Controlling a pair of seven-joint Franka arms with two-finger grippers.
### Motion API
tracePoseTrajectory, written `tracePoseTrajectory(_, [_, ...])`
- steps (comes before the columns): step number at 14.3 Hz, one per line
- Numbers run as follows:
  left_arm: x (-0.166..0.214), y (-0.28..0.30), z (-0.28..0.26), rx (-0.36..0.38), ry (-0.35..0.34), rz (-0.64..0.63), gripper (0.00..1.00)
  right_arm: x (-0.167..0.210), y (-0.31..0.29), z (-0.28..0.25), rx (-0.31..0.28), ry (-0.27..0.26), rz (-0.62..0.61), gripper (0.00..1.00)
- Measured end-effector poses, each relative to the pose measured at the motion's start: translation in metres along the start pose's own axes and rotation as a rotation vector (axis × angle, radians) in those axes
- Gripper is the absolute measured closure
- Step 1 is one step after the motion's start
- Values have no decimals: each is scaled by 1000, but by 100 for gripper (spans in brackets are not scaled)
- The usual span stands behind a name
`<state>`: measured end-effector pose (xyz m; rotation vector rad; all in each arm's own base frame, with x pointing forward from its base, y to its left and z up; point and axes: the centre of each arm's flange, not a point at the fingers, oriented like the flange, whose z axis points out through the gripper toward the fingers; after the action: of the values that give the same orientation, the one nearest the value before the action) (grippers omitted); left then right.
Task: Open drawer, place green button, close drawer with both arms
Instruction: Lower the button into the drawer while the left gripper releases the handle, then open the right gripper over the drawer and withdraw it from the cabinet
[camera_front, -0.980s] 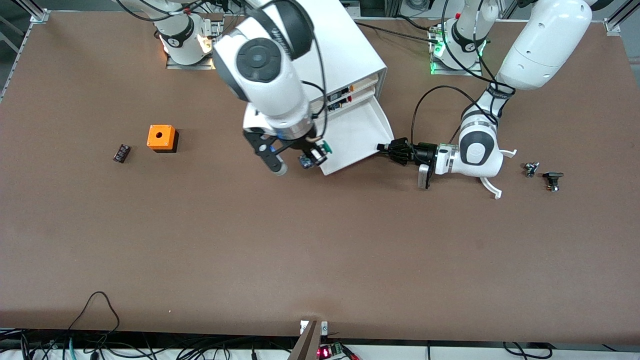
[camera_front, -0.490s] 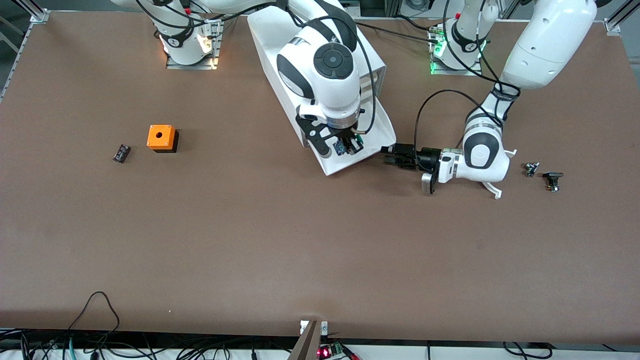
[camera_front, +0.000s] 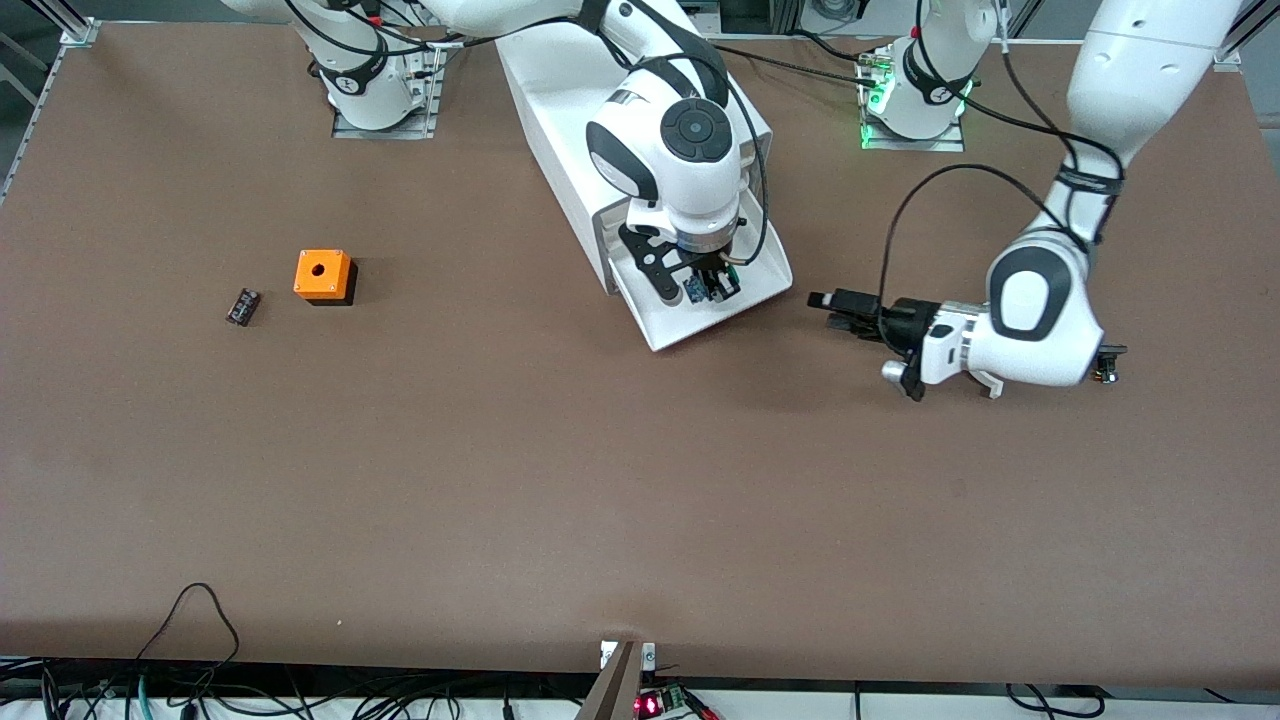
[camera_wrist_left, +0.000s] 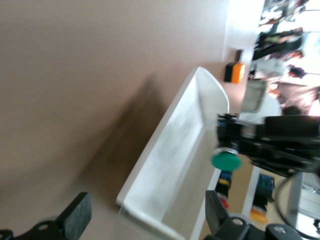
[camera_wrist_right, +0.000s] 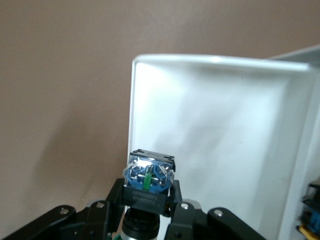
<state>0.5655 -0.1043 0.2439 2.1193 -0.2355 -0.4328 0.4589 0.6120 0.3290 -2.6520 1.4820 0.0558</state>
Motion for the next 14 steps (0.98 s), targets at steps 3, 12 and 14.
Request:
tracePoseTrajectory(3, [1,23,-51,122,-84,-48,0,-17,9,37,11,37,14,60])
tracePoseTrajectory(12, [-6,126,-166,591,-146,-245,0,-16,-3,26,79,62,41,14])
tracePoseTrajectory(14, [-8,144,-185,729,-114,-243,0,17,-21,-12,106,59,85,0])
